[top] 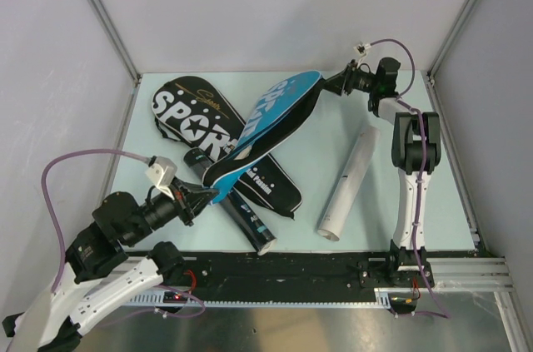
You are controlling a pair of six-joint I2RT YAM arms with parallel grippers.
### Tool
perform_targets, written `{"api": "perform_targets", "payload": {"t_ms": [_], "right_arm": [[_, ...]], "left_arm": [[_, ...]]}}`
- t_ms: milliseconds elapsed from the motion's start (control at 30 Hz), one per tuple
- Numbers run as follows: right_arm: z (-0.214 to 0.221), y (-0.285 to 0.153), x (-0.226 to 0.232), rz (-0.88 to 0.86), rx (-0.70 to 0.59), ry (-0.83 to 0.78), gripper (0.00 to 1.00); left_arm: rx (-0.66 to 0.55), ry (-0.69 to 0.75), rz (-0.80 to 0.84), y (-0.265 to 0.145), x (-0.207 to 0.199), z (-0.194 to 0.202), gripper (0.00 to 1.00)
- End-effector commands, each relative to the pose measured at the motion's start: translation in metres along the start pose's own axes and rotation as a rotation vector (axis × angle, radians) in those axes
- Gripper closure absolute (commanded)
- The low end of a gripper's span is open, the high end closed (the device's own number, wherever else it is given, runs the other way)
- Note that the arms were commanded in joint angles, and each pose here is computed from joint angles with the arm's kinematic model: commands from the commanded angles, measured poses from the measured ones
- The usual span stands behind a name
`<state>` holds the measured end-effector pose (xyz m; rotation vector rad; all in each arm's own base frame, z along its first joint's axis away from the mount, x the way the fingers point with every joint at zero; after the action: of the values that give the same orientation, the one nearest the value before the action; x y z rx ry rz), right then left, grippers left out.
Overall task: Pack up the badminton gear
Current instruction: Adjust the racket bag at the center of the board.
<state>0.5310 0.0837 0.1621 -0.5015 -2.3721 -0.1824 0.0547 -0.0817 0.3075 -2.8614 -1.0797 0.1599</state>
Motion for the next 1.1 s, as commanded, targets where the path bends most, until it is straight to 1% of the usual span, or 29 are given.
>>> {"api": "perform_targets", "payload": {"t_ms": [0, 167, 233, 300, 367, 433, 500, 533, 567, 667, 767, 833, 1067], "right_arm": [[-0.011, 0.007, 0.007, -0.072, -0.001, -0.065, 0.48], [-0.003, 0.007, 0.002, -0.072, 0.005, -0.039, 0.45], [-0.002, 0.006, 0.001, -0.077, 0.006, -0.030, 0.47], [-0.002, 0.005, 0.002, -0.091, 0.005, -0.026, 0.51], [-0.001, 0.004, 0.003, -0.102, 0.003, -0.022, 0.61], [-0.002, 0.003, 0.005, -0.112, 0.000, -0.010, 0.74], [-0.002, 0.001, 0.008, -0.121, -0.008, -0.008, 0.90], [-0.002, 0.000, 0.009, -0.124, -0.015, -0.010, 0.95], [-0.003, -0.001, 0.011, -0.127, -0.021, -0.009, 0.97], [-0.005, -0.003, 0.020, -0.127, -0.046, -0.023, 1.00], [-0.007, -0.006, 0.028, -0.124, -0.054, -0.036, 1.00], [-0.007, -0.006, 0.034, -0.127, -0.052, -0.032, 1.00], [-0.006, -0.005, 0.066, -0.137, -0.079, -0.053, 1.00]], "left_arm": [[-0.134, 0.011, 0.056, -0.006, -0.005, -0.031, 1.00], [-0.134, 0.016, 0.050, -0.005, -0.005, -0.032, 1.00], [-0.136, 0.016, 0.046, -0.006, -0.005, -0.033, 1.00], [-0.138, 0.017, 0.045, -0.006, -0.005, -0.034, 1.00], [-0.139, 0.016, 0.040, -0.006, -0.004, -0.035, 1.00], [-0.137, 0.017, 0.033, -0.006, -0.004, -0.035, 1.00], [-0.139, 0.018, 0.025, -0.005, -0.003, -0.035, 1.00], [-0.139, 0.020, 0.020, -0.005, -0.003, -0.035, 1.00], [-0.138, 0.023, 0.019, -0.005, -0.002, -0.035, 1.00], [-0.135, 0.030, 0.003, -0.004, -0.001, -0.035, 1.00], [-0.133, 0.045, -0.006, -0.003, 0.000, -0.033, 1.00], [-0.127, 0.054, -0.040, -0.001, 0.004, -0.032, 1.00], [-0.055, 0.118, -0.079, 0.014, 0.010, -0.024, 1.00]]}}
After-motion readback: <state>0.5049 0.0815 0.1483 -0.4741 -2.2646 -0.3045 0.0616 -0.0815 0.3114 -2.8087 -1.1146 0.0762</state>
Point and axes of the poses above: each gripper's point midway between its finger pads, its own y axis out along the fingers, its own x axis along the line the jaws close on, z = x × y, the point moved 10 cm from there along -y, back along the fingers, and after that the axes turned 14 degrees about y, right-handed, at the moved point
